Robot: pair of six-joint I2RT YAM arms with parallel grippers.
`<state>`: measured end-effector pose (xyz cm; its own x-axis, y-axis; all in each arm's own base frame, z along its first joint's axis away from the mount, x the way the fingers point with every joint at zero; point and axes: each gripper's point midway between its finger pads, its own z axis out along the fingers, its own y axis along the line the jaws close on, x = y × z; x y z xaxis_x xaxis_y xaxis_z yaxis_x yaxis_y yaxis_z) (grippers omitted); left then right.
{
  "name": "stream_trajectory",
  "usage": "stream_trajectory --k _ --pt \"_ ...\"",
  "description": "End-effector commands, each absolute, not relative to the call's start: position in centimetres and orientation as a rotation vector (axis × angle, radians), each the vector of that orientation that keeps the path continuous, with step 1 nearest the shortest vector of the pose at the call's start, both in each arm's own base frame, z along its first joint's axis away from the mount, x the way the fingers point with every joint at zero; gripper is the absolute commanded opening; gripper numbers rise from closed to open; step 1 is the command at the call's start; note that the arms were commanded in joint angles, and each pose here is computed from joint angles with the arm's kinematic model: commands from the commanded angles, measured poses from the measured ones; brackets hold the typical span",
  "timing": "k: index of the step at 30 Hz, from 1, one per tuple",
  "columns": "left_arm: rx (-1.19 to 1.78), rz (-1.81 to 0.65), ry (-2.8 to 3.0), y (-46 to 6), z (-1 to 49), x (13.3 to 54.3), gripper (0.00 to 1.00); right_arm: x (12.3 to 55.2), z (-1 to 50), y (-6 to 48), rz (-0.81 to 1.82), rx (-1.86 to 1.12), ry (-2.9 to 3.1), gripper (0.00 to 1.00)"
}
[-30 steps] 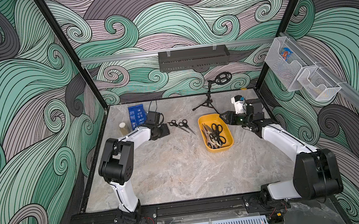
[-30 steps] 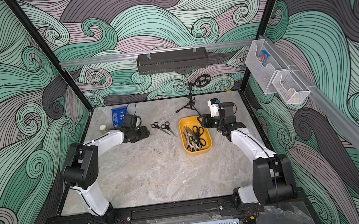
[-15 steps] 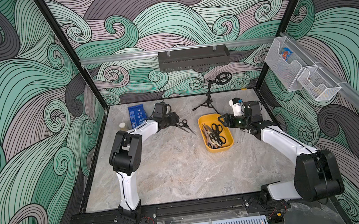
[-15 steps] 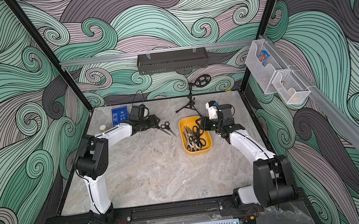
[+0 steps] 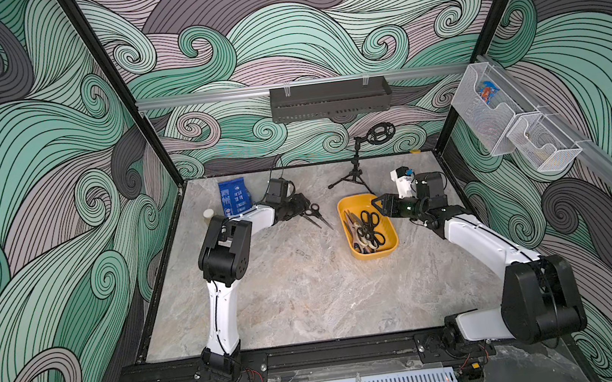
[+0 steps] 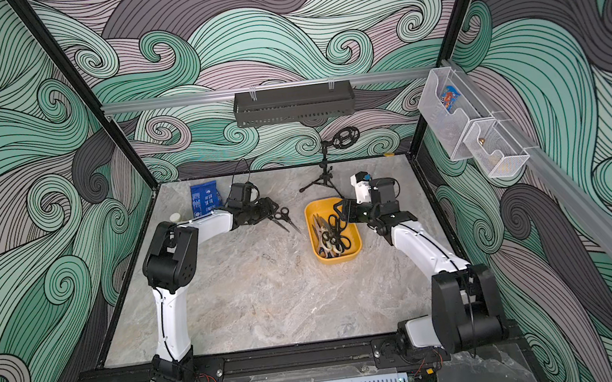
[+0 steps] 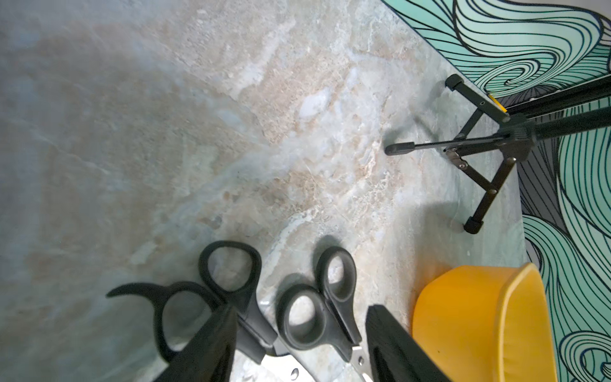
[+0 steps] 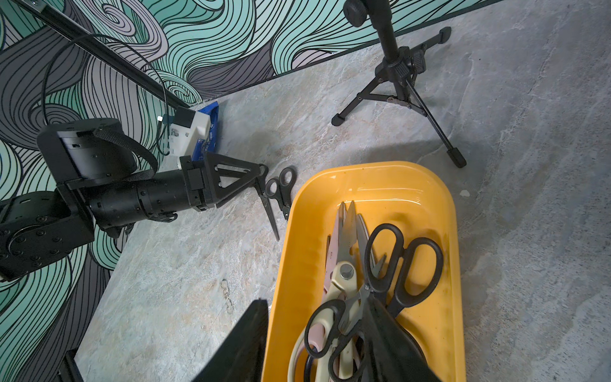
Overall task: Put the scissors into the storage box
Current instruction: Pick up the scissors from the center of the board.
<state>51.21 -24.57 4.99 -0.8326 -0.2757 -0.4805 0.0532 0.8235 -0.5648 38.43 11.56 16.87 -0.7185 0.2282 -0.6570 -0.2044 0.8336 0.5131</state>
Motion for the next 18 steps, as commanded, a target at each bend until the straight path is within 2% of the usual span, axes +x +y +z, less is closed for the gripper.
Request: stream_trajectory --k 1,10,18 --pt "-0.132 -0.822 2.43 -25.3 5.6 51.3 0.65 38.4 16.6 12.0 0.756 0.001 2.259 0.5" --pt "-0.075 -0.764 2.501 -23.8 4.4 47.4 0.64 38.3 16.9 12.0 0.765 0.005 2.254 0.5" --pt "-0.061 -0.721 2.496 -22.3 5.4 45.3 0.64 38.1 17.5 12.0 0.77 0.005 2.239 0.5"
